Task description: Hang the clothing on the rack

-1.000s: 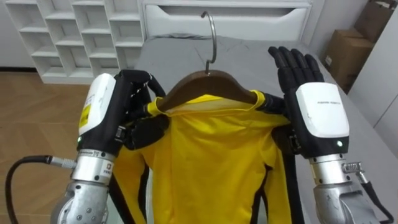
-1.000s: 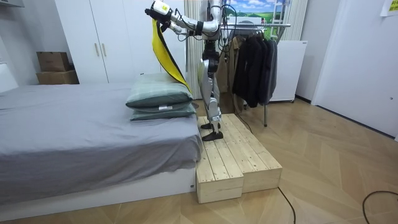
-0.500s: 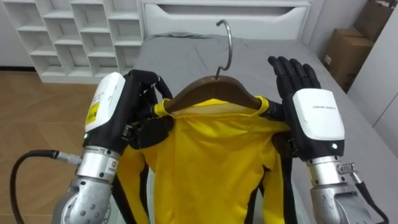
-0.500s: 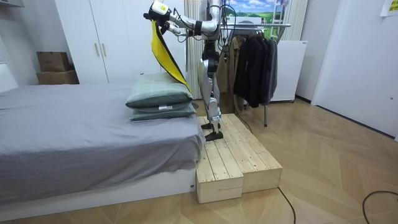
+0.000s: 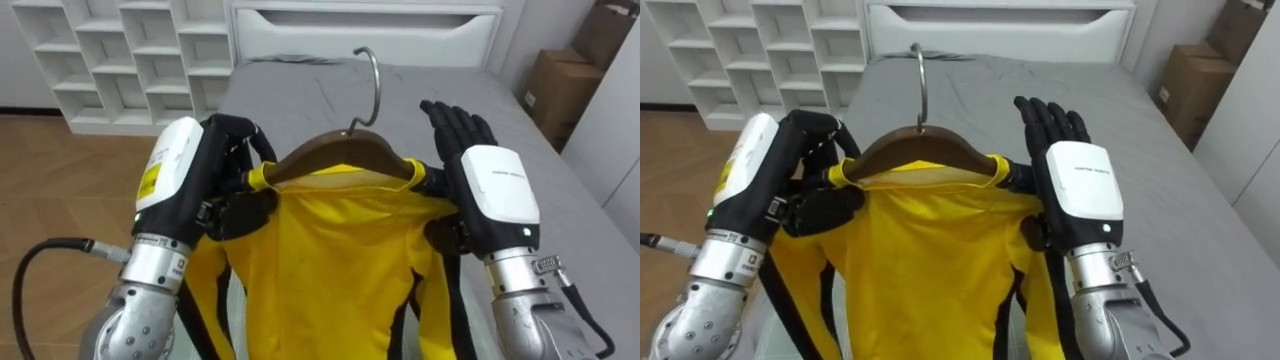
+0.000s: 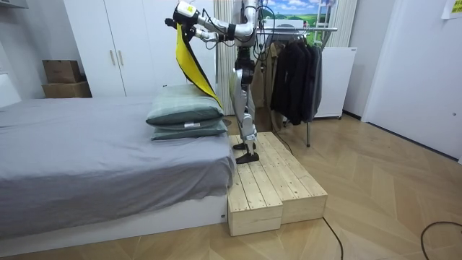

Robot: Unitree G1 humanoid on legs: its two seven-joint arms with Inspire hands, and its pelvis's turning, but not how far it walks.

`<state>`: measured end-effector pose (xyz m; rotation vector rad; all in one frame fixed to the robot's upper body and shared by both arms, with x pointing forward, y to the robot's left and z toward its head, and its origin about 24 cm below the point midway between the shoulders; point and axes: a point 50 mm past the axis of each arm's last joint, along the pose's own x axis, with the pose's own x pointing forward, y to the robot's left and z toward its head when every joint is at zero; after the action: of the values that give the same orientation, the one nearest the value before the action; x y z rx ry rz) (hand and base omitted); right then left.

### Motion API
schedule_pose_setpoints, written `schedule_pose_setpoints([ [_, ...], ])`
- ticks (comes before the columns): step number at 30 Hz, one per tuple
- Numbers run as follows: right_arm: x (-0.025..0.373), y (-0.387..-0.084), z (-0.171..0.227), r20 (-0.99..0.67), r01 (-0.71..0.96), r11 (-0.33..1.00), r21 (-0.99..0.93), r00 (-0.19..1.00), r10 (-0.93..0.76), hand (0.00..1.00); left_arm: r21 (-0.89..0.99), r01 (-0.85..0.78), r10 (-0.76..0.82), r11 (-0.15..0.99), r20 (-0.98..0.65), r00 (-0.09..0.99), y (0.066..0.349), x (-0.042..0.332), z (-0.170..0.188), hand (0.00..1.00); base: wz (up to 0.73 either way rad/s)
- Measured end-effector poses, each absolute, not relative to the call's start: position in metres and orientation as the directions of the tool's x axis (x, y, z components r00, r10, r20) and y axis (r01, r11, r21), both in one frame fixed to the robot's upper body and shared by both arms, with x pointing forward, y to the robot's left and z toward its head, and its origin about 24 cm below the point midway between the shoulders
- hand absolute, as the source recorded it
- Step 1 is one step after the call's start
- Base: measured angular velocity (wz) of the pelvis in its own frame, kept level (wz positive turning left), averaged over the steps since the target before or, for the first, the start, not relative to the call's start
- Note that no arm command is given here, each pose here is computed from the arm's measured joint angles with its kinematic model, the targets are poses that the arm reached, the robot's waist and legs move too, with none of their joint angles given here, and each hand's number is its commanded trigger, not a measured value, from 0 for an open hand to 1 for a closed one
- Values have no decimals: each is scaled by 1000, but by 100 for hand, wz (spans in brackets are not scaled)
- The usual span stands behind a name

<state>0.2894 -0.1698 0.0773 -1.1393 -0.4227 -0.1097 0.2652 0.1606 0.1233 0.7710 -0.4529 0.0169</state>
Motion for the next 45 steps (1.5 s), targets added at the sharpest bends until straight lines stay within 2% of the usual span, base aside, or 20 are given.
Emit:
schedule_pose_setpoints([
  [2, 289, -170, 77, 377, 292, 427, -856, 917, 129, 0, 669, -177, -149, 722, 400, 904, 160, 265, 123, 100, 0],
  [3, 289, -169, 77, 375, 290, 429, -856, 918, 130, 25, 669, -176, -150, 722, 400, 904, 160, 265, 123, 100, 0],
  [4, 289, -169, 77, 371, 285, 431, -856, 919, 131, 42, 669, -175, -151, 722, 399, 905, 160, 265, 123, 100, 0],
  [5, 290, -169, 77, 370, 283, 432, -856, 920, 131, 100, 670, -174, -151, 722, 398, 905, 160, 265, 123, 100, 0],
  [28, 292, -166, 77, 324, 230, 418, -879, 930, 171, 100, 683, -155, -160, 713, 375, 913, 162, 266, 120, 100, 0],
  [34, 290, -155, 69, 279, 166, 407, -898, 931, 236, 100, 660, -130, -176, 740, 377, 909, 151, 265, 118, 100, 0],
  [45, 290, -155, 68, 266, 152, 403, -902, 932, 245, 100, 663, -129, -179, 737, 376, 909, 152, 265, 118, 100, 0],
])
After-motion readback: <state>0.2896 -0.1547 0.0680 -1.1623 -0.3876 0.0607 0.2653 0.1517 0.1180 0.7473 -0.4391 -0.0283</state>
